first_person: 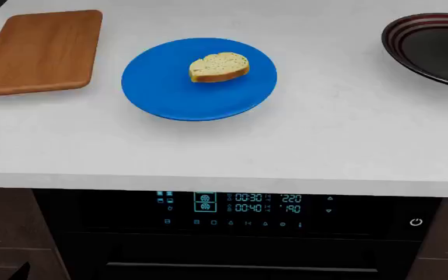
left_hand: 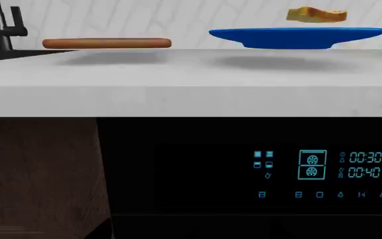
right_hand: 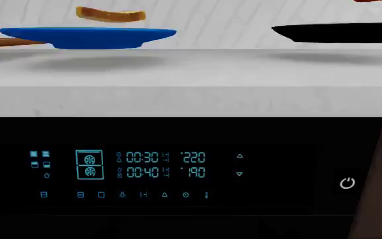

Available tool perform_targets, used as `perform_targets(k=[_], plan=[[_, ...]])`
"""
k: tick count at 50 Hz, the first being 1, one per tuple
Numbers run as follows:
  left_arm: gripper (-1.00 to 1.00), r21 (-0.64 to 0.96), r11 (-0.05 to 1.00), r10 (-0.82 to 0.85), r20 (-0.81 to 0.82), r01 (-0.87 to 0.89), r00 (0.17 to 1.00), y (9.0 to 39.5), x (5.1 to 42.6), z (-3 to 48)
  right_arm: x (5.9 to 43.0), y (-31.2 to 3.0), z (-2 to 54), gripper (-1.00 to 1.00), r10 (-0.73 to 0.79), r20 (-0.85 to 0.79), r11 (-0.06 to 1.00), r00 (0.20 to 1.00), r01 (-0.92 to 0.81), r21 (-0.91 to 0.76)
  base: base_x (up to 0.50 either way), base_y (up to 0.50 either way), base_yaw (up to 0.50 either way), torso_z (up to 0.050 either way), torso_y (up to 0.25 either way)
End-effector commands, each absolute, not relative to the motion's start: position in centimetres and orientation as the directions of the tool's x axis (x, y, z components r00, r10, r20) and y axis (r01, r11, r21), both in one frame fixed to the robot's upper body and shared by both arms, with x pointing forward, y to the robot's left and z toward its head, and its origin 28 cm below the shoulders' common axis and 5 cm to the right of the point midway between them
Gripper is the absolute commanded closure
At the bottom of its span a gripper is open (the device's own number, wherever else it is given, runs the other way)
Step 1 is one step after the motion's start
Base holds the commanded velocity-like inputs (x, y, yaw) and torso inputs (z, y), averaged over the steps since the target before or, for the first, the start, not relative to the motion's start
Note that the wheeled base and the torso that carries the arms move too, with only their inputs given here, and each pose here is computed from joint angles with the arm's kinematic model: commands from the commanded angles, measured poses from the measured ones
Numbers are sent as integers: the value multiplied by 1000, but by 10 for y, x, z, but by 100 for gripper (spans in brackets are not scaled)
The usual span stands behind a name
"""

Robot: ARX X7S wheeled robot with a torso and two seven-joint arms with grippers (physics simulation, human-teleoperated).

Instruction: Place all breads on the cutting board.

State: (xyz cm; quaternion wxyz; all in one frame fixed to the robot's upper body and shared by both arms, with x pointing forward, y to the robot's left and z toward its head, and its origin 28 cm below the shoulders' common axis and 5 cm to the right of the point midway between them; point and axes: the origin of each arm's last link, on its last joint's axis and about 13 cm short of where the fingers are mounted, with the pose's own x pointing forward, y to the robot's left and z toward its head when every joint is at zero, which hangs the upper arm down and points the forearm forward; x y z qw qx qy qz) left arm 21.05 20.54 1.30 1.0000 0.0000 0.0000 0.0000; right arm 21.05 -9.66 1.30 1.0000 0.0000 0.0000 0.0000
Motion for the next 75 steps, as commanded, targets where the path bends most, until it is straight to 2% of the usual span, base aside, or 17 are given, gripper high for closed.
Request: perform_targets(k=[1,13,25,66,75], plan=[[-100,0,1000,0,0,0,1000,206,211,13,210,-96,13,-100,0,0,1000,1000,0,0,0,0,0,0,0],[-100,-12,1000,13,1,-13,1000,206,210,14,210,-96,13,-100,-8,7,999,1000,8,-41,0,0,0,0,0],[-100,-6,1000,-8,24,8,1000,206,208,15,209,-96,15,-100,-6,10,1000,1000,6,-5,0,0,0,2,0],[-100,-3,1000,-19,31,19,999,206,207,16,209,-95,15,-100,-5,25,1000,1000,5,-30,0,0,0,50,0],[-100,-6,1000,-15,32,15,999,206,208,16,209,-96,16,-100,-30,28,999,999,31,-27,0,0,0,2,0]])
